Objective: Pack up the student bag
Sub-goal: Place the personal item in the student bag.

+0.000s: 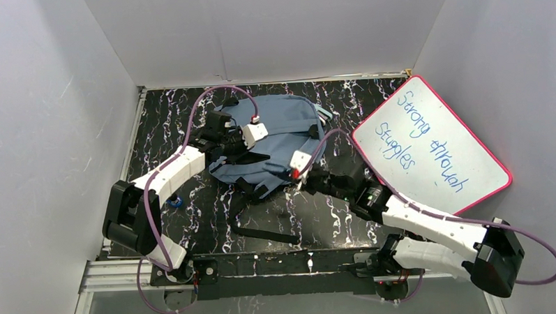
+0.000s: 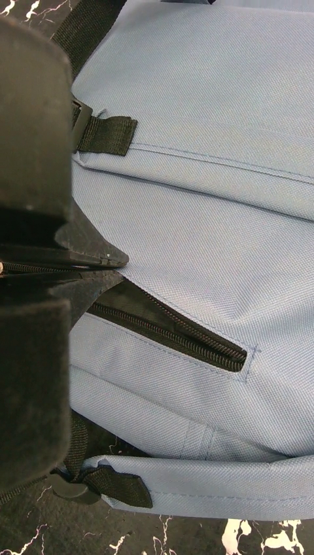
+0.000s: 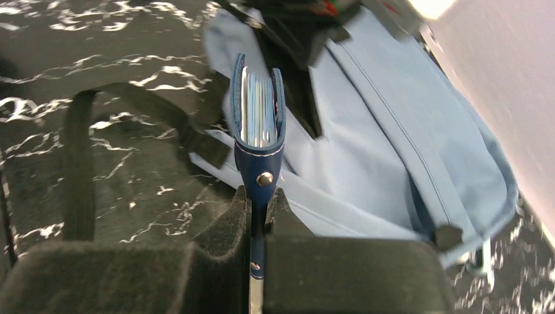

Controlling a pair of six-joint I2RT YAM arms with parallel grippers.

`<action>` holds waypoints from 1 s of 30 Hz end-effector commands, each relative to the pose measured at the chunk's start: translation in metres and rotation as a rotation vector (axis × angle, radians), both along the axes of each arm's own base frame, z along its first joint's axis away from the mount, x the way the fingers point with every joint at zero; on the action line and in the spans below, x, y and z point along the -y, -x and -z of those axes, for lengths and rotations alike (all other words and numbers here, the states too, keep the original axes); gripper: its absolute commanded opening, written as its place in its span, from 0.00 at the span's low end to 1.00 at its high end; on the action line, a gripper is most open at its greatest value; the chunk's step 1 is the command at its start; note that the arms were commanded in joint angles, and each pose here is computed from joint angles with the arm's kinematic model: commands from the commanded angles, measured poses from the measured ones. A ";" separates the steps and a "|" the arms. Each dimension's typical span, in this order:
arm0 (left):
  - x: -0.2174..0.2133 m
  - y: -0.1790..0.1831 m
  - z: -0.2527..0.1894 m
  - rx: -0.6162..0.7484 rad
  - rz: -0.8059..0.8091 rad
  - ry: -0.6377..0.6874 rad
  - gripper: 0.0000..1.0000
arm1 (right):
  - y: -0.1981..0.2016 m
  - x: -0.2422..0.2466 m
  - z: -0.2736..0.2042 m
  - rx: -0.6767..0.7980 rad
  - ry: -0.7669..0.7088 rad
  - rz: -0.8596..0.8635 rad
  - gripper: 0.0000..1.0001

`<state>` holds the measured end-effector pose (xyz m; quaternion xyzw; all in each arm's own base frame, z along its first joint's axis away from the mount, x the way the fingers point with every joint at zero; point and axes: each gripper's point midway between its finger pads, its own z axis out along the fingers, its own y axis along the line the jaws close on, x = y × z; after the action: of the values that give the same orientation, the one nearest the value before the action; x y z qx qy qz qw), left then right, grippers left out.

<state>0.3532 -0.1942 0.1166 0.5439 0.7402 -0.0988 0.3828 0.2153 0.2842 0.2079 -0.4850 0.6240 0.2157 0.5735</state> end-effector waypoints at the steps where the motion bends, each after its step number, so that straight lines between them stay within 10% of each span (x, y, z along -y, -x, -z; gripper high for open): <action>1: 0.005 -0.008 -0.036 0.109 -0.002 0.065 0.00 | 0.021 -0.032 -0.038 0.248 -0.030 -0.180 0.00; 30: 0.007 0.006 -0.051 0.107 0.027 0.099 0.00 | -0.013 -0.114 -0.023 0.765 0.232 -0.244 0.00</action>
<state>0.3499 -0.1932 0.1269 0.5402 0.7354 -0.0982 0.3970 0.2141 0.3804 0.1767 -0.7023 0.3640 0.0479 0.6099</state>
